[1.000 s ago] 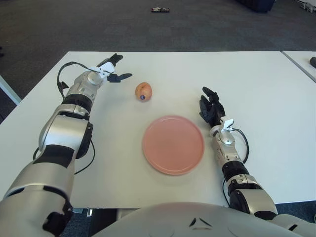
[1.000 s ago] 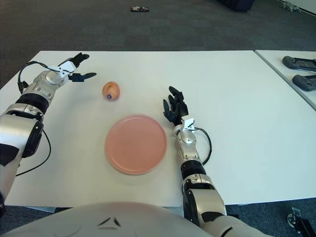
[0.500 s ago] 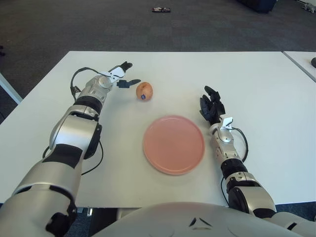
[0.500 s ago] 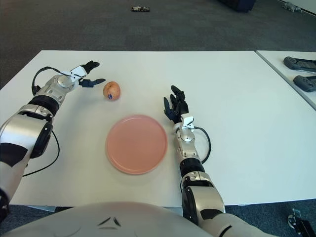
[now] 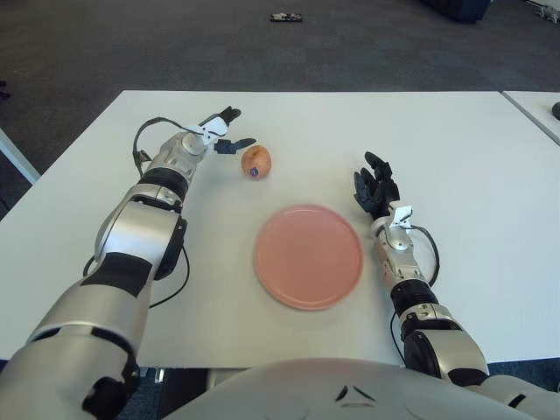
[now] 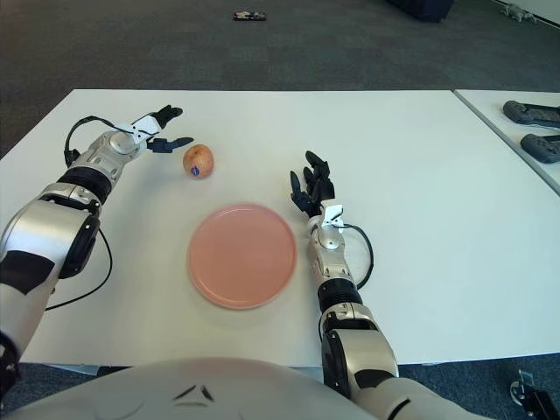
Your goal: Put the apple into the plate.
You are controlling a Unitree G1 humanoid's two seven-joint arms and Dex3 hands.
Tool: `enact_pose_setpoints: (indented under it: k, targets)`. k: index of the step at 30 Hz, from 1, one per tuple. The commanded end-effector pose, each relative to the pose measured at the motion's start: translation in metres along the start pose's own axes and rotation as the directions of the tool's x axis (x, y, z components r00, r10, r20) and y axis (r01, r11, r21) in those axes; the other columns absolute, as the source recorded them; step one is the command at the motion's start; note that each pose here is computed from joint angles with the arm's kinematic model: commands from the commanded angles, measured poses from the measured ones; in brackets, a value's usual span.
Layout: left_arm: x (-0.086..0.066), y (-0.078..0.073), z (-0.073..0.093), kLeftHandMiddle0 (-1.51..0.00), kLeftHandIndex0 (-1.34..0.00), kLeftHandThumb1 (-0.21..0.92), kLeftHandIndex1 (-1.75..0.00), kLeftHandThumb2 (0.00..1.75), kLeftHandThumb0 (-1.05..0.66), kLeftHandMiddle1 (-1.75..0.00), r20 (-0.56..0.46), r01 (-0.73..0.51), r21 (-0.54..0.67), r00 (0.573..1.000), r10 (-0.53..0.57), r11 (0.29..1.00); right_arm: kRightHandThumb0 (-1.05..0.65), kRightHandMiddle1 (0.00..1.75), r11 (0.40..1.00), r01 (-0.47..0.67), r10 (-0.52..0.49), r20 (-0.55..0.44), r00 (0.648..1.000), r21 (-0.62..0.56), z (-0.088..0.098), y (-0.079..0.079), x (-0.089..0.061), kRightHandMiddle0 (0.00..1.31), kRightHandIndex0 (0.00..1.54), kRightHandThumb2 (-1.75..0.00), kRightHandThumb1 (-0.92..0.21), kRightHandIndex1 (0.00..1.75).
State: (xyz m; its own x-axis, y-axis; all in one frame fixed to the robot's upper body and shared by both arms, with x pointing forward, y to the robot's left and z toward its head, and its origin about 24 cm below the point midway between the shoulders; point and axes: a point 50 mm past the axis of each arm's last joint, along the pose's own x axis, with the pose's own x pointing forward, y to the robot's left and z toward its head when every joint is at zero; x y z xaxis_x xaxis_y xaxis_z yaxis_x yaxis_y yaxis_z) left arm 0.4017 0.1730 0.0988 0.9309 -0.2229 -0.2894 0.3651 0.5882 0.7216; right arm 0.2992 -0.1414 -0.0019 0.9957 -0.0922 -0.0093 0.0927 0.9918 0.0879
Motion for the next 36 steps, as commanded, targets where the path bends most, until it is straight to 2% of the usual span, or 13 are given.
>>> enact_pose_setpoints:
  k: [1,18,36]
  targets:
    - [0.002,0.005,0.011,-0.26,0.0,0.92,-0.54,0.36,-0.98,-0.06,0.044,-0.028,-0.013,0.999,0.029,1.0,-0.55,0.49,0.999,0.036,-0.036,-0.127,0.991,-0.004,-0.023,-0.008,-0.012,0.0,0.2,-0.59,-0.78,0.28]
    - [0.007,-0.009,0.026,-0.28,0.0,0.92,-0.61,0.3,-0.95,-0.07,0.092,-0.043,-0.043,0.995,0.047,0.998,-0.53,0.46,0.998,0.053,-0.051,-0.128,0.99,0.013,-0.022,-0.012,-0.011,0.0,0.19,-0.63,-0.75,0.29]
    - [0.008,-0.02,0.026,-0.29,0.0,0.92,-0.66,0.28,-0.95,-0.07,0.096,-0.033,-0.044,0.995,0.037,0.998,-0.53,0.48,0.998,0.069,-0.07,-0.108,0.992,-0.011,-0.021,-0.015,-0.013,0.0,0.19,-0.66,-0.76,0.3]
